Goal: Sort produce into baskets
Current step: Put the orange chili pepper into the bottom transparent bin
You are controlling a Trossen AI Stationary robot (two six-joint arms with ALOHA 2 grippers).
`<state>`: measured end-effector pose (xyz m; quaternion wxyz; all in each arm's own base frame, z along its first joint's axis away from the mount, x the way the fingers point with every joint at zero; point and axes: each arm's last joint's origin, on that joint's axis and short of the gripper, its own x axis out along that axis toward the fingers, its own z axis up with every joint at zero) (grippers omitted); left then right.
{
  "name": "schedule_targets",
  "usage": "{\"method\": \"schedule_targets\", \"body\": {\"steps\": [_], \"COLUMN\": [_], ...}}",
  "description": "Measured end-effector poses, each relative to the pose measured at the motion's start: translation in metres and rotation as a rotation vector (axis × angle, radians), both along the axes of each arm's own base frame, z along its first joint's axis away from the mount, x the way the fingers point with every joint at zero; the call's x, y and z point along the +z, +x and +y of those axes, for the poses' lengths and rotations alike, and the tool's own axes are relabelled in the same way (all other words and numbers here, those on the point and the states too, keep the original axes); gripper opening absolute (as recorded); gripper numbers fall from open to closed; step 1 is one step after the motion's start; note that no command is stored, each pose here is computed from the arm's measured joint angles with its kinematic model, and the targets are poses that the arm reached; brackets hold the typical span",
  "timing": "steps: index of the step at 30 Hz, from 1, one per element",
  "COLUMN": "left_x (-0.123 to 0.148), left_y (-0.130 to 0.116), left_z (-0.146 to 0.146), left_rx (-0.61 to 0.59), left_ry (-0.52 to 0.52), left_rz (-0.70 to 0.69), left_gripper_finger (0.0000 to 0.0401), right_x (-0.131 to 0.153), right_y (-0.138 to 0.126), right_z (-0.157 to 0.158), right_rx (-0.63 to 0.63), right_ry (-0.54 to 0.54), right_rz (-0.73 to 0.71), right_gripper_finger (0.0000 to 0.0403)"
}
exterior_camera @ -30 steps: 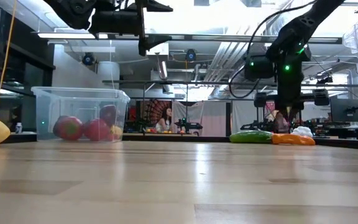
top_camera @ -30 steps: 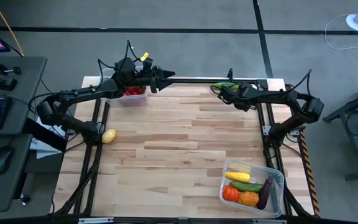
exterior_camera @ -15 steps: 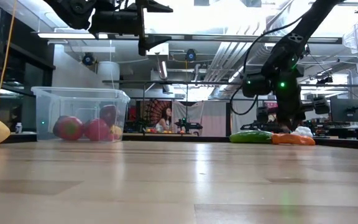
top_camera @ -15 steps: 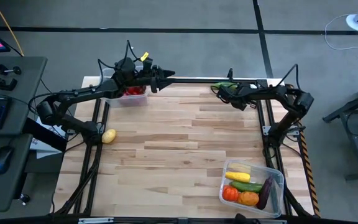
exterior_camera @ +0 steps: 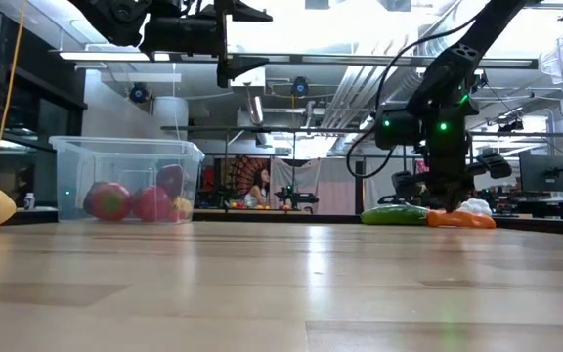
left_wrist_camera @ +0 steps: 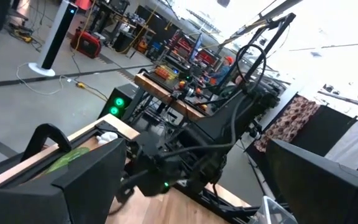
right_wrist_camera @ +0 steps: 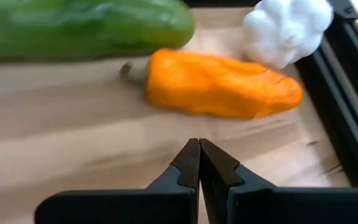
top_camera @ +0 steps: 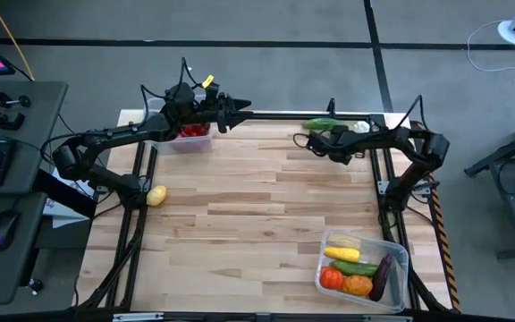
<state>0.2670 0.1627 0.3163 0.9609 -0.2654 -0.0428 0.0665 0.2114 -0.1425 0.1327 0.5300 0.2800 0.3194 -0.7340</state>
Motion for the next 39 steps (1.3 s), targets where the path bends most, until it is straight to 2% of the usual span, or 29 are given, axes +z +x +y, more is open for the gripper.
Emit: {"method": "schedule_targets", "body": {"steps": [16, 26, 33, 39], "left_x": [0.0, 0.0, 0.0, 0.0], "left_y": [0.0, 0.0, 0.003, 0.006], "left_z": [0.0, 0.0, -0.005, -0.011], "left_rx": [0.003, 0.003, -0.016, -0.04], "left_ry": [0.0, -0.008, -0.026, -0.041], "left_rz": [0.0, -0.002, -0.005, -0.007], "left_gripper_finger": [0.0374, 0.0374, 0.0374, 0.0374], "right_x": [-0.001, -0.001, 0.02, 0.068], "right_y": [0.028, 0.049, 0.076, 0.107], "right_z": [0.057, 0.096, 0.121, 0.136], "right_rx": [0.136, 0.299, 0.504, 0.786], "right_ry": [0.048, 0.085, 0.084, 0.0], "right_rz": [-0.109, -0.231, -0.29, -0.211], "right_gripper_finger": [0.0, 0.0, 0.0, 0.0]}}
